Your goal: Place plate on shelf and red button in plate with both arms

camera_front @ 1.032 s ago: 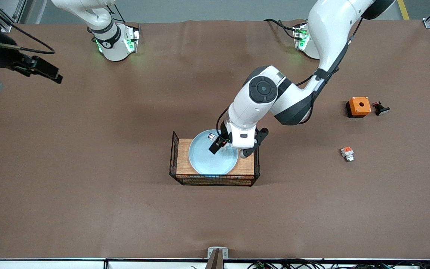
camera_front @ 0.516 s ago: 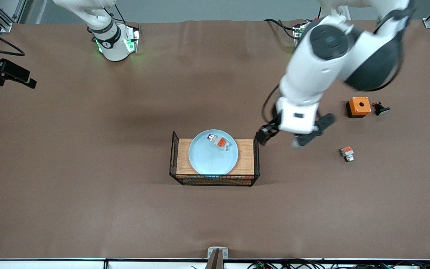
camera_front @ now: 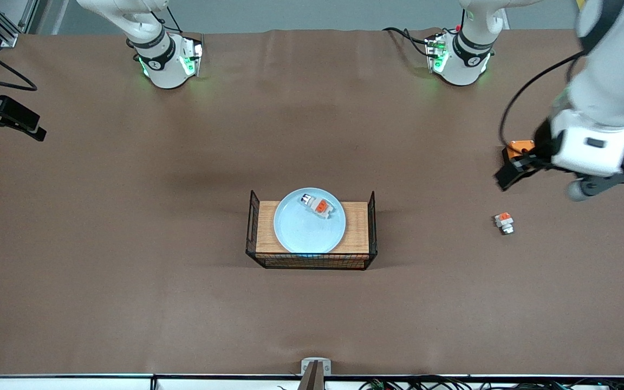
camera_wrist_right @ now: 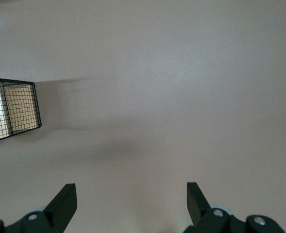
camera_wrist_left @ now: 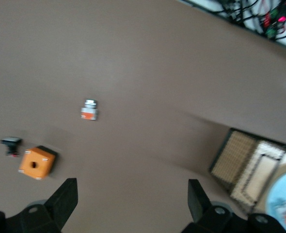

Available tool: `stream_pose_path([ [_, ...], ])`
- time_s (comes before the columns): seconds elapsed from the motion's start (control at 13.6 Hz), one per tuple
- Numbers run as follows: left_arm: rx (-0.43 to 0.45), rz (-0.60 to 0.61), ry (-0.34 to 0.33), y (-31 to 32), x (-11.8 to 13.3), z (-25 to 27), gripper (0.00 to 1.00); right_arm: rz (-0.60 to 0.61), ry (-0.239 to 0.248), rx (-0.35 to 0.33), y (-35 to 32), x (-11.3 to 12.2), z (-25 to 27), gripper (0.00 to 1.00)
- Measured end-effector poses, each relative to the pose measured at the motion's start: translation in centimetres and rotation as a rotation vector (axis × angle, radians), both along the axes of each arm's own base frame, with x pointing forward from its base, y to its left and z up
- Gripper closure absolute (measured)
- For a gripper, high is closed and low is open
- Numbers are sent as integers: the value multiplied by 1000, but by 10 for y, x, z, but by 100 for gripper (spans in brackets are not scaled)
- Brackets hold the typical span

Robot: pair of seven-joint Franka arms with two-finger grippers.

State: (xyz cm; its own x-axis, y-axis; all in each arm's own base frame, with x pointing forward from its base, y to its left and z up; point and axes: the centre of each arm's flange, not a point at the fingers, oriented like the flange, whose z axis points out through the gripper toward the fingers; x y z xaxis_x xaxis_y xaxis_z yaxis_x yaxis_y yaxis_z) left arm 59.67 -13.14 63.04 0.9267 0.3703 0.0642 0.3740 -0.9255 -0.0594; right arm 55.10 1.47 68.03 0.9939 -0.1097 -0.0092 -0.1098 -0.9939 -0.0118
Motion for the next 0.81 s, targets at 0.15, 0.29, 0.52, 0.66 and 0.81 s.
stream_pose_path([
  [0.15, 19, -44, 37, 42, -4, 7, 0, 4, 1, -2, 2, 0, 0, 0],
  [0.29, 35, -97, 66, 74, -10, 7, 0, 4, 9, -2, 2, 1, -9, 0],
  [0.52, 30, -151, 106, 109, -25, 2, 0, 3, -7, -5, 3, -6, -30, 0],
  [0.66, 26, -173, 113, 116, -34, 2, 0, 2, 4, -7, 3, -17, -28, 0],
  [0.81, 28, -196, 113, 115, -43, 3, 0, 2, 23, -9, 3, -27, -22, 0],
])
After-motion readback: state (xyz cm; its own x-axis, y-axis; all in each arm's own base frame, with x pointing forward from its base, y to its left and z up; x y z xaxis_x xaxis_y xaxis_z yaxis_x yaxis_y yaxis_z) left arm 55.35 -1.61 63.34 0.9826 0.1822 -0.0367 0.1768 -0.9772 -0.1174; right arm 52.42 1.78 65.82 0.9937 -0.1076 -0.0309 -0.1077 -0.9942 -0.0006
